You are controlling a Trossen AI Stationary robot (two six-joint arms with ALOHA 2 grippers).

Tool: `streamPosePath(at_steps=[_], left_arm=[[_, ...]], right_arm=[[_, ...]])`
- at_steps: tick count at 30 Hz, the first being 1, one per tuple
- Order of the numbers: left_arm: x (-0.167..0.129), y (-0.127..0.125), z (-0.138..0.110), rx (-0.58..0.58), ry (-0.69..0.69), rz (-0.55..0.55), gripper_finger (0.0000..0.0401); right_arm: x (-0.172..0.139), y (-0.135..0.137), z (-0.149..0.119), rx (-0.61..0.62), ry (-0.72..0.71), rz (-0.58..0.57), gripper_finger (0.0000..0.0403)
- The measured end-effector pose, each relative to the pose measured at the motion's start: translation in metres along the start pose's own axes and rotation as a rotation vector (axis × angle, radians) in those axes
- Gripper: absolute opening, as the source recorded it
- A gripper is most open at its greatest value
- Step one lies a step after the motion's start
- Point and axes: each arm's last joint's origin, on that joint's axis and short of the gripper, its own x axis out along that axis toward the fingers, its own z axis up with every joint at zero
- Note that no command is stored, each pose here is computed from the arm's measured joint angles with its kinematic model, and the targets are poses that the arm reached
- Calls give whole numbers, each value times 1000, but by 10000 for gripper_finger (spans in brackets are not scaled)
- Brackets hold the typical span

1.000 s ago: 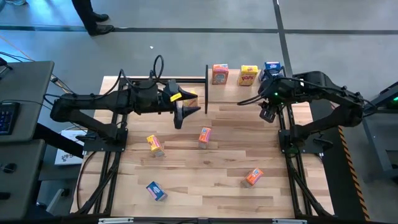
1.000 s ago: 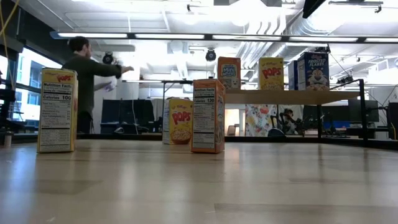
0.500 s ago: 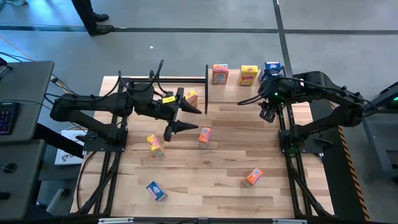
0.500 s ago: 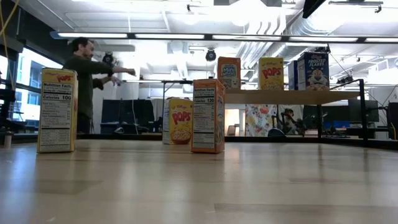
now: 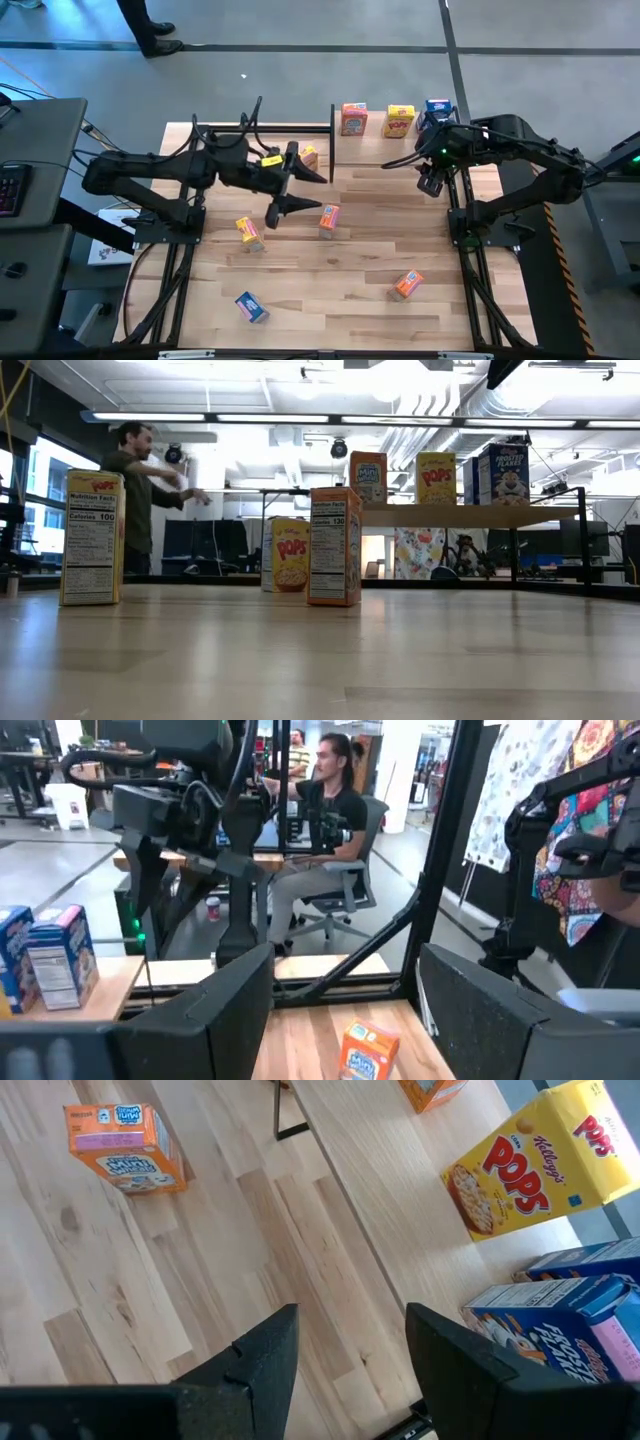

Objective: Stack cereal on shelf
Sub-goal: Put the top orange cereal box on the shelf aligned with the other orange cereal box

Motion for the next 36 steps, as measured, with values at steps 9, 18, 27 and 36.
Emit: streamPosePath(at_steps=[9,18,27,36], left_arm=[[7,10,-5,-208,-21,213,241],[13,-1,-8,-195,-24,223,241],[16,-24,-7,-79,-29,125,241],[15,-28,3,-228,-147,123,241]], right_arm=[[0,0,-1,-8,10,-1,177],[0,0,-2,-13,18,-4,177],[0,0,-2,-14,18,-4,177],[0,0,-2,-25,18,-4,177]])
